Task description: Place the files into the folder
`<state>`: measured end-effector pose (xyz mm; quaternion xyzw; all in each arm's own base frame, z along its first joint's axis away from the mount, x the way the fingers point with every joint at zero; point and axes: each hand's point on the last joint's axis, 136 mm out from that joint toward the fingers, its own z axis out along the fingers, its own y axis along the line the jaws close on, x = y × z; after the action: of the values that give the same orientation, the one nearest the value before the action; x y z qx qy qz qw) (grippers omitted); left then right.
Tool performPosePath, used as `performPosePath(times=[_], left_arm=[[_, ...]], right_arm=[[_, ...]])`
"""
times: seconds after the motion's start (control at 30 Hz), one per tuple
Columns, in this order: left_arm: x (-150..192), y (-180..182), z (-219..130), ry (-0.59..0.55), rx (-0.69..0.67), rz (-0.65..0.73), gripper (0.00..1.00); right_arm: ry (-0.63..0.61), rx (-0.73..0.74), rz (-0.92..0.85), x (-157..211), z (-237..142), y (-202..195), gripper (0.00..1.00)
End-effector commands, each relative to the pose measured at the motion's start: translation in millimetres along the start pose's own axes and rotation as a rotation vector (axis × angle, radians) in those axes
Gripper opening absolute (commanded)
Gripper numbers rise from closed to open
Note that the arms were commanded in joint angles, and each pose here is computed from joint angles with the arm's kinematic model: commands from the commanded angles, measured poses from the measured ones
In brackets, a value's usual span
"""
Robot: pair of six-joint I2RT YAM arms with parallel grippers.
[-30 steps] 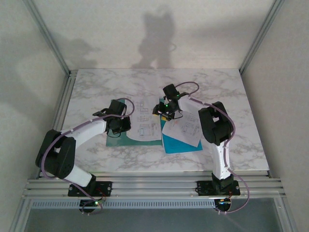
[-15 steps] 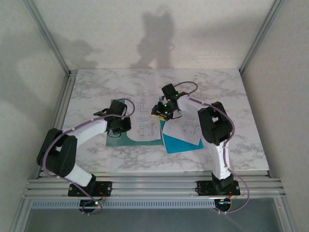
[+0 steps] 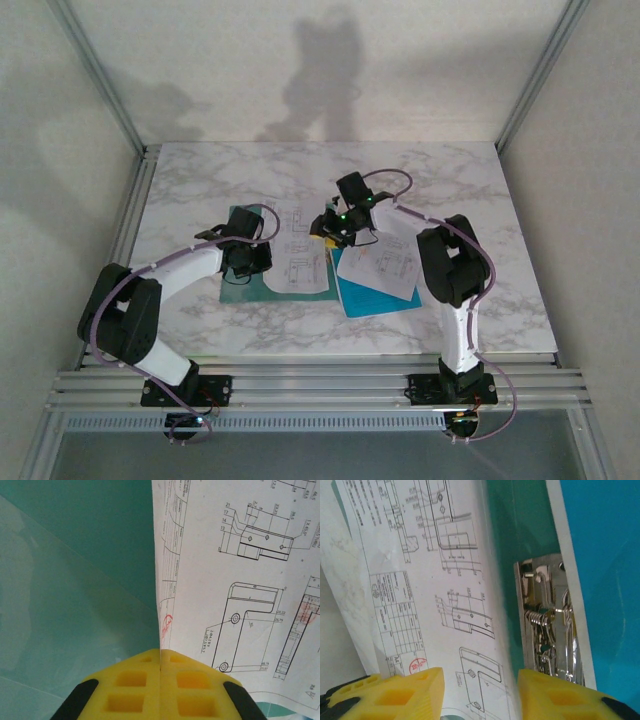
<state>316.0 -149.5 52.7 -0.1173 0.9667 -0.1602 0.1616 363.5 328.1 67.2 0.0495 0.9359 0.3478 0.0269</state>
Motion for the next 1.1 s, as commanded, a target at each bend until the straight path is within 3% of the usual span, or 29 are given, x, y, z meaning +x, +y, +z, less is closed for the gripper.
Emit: performPosePath(times=[0.0,0.27,0.53,0.67,0.8,0.9,0.97,1.07], left_arm=[[-0.9,4.2,3.4,0.004,-0.010,0.006,0.00],[0.6,5.9,4.5,0.007,-0.014,0.003,0.00],[0.5,5.3,5.5,0.009,-0.011,-0.002,0.00],[1.1,4.9,6.2,0.010,-0.006,-0.007,0.00],[1.3,5.3,4.4,0.002,-0.004,-0.016,0.00],[-0.6,8.6,0.1,-0.014,-0.013,-0.035,0.00],[-4.6,10.3,-6.5,-0.034,-0.004,-0.059,0.11],[-14.3,14.6,-20.1,-0.079,0.013,-0.108,0.42]], right_arm=[[0.033,-0.018,-0.017,17.8,-0.8,7.2,0.42],[0.058,0.041,-0.056,35.6,2.9,-7.6,0.39],[0.069,0.082,-0.076,41.0,12.6,-14.2,0.30],[0.080,0.106,-0.085,44.4,18.6,-18.8,0.20],[0.056,0.145,-0.116,43.3,12.7,-23.3,0.00],[0.007,0.148,-0.178,38.9,0.9,-18.4,0.00],[-0.042,0.167,-0.234,33.7,-10.6,-17.0,0.00],[-0.096,0.205,-0.314,28.3,-26.1,-16.8,0.00]])
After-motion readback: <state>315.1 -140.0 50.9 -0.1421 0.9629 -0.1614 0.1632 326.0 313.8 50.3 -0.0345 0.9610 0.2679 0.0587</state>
